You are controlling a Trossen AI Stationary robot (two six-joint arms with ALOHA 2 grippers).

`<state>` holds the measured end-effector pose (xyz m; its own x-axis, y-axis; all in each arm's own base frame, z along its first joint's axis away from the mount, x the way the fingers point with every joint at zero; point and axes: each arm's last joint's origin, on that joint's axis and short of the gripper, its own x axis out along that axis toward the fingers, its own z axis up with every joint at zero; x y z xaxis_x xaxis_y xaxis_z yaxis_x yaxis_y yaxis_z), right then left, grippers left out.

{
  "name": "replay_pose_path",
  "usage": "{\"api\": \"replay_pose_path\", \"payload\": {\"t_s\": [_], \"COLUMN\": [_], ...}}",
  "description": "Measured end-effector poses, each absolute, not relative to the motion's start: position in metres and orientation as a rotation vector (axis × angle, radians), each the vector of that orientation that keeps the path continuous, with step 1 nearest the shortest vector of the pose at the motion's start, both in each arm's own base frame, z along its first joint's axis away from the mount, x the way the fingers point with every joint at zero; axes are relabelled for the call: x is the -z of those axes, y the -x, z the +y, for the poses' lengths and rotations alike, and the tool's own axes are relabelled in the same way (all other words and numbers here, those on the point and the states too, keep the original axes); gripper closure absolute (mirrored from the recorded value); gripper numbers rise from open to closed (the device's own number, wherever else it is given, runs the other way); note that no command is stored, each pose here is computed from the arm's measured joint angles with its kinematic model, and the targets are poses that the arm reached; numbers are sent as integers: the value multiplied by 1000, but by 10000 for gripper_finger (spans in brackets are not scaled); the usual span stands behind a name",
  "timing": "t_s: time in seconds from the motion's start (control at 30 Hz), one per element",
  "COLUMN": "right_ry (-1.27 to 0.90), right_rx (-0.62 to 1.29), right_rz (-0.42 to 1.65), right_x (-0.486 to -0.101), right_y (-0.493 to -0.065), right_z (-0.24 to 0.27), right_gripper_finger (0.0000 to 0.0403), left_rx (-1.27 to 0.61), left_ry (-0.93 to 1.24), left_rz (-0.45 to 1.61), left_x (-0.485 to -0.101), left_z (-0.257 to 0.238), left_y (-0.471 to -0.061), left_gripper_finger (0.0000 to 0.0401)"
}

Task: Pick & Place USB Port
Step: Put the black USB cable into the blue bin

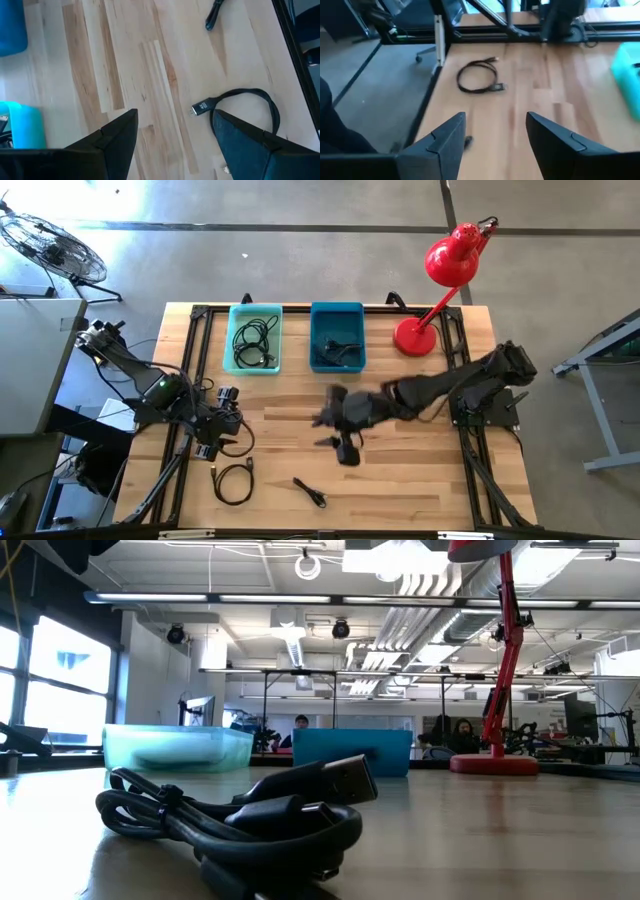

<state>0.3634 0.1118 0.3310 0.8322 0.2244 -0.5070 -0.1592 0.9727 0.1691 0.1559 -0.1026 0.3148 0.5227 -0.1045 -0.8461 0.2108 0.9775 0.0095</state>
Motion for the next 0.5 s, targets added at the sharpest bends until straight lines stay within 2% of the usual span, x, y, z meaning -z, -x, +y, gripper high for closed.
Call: {"api": "replay_pose_path", "payload": {"t_s": [0.17,0.33,0.5], "right_ry": [-137,-156,-160], "right_rx": [-180,-142,-150], "right_rz": [494,496,489], "right_x": [-325,-322,-323], "right_y": [-367,-360,-352], "right_z": [139,158,175], "right_gripper_finger": [202,202,202], "left_rx": [194,339,498], "left_ry": [-109,-134,-335], "left_rz": [986,801,706], "left_x": [-314,-318,-302], "left_z": [-107,-126,-152], "left_y": [-161,-187,-217], "left_gripper_finger": [148,148,148]}}
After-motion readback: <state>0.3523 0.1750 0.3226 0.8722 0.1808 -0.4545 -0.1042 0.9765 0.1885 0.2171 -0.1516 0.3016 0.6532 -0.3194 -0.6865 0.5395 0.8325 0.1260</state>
